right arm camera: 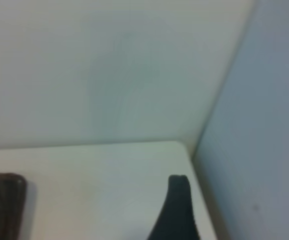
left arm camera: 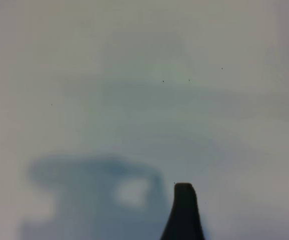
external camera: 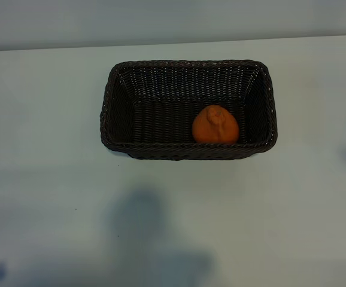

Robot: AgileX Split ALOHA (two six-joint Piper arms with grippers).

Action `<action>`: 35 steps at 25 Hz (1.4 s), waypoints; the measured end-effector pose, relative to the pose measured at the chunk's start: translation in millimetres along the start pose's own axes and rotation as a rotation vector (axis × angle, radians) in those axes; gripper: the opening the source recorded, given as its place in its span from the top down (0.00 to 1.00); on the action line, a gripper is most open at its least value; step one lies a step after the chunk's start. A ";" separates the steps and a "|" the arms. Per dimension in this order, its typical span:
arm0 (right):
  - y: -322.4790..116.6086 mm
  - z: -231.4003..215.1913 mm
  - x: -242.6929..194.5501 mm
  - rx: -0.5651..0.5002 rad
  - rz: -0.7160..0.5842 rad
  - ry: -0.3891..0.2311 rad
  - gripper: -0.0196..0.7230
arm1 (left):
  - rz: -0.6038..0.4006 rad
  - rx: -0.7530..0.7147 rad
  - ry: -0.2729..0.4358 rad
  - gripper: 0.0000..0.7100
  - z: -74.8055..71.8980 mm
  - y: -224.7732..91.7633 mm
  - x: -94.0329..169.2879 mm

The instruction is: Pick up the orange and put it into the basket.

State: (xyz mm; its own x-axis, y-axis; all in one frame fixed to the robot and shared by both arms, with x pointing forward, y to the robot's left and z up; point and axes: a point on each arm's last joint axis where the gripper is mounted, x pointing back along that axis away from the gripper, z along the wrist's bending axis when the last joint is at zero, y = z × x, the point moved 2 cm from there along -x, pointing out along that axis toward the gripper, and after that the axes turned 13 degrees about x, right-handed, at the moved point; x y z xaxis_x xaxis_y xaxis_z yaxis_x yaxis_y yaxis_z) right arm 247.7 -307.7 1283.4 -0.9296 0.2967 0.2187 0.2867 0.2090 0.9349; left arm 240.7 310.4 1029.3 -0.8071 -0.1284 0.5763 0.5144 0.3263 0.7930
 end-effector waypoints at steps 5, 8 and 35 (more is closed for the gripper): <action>-50.8 10.9 41.9 -0.019 -0.152 -0.051 0.19 | 0.000 0.000 0.000 0.18 0.0 0.0 0.0; -81.0 20.9 47.6 -0.058 -0.178 -0.038 0.19 | 0.000 0.000 0.000 0.18 0.0 0.0 0.0; -226.2 76.5 -55.0 -0.086 0.243 0.134 0.19 | 0.000 0.000 0.000 0.18 0.0 0.0 0.0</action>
State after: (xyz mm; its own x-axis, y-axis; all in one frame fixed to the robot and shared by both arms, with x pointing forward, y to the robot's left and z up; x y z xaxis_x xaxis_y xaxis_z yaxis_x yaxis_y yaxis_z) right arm 251.7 -300.0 1038.6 -0.8601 0.2012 0.4687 0.4893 0.0655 0.8697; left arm 240.7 310.4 1029.3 -0.8071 -0.1284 0.5763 0.5144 0.3263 0.7930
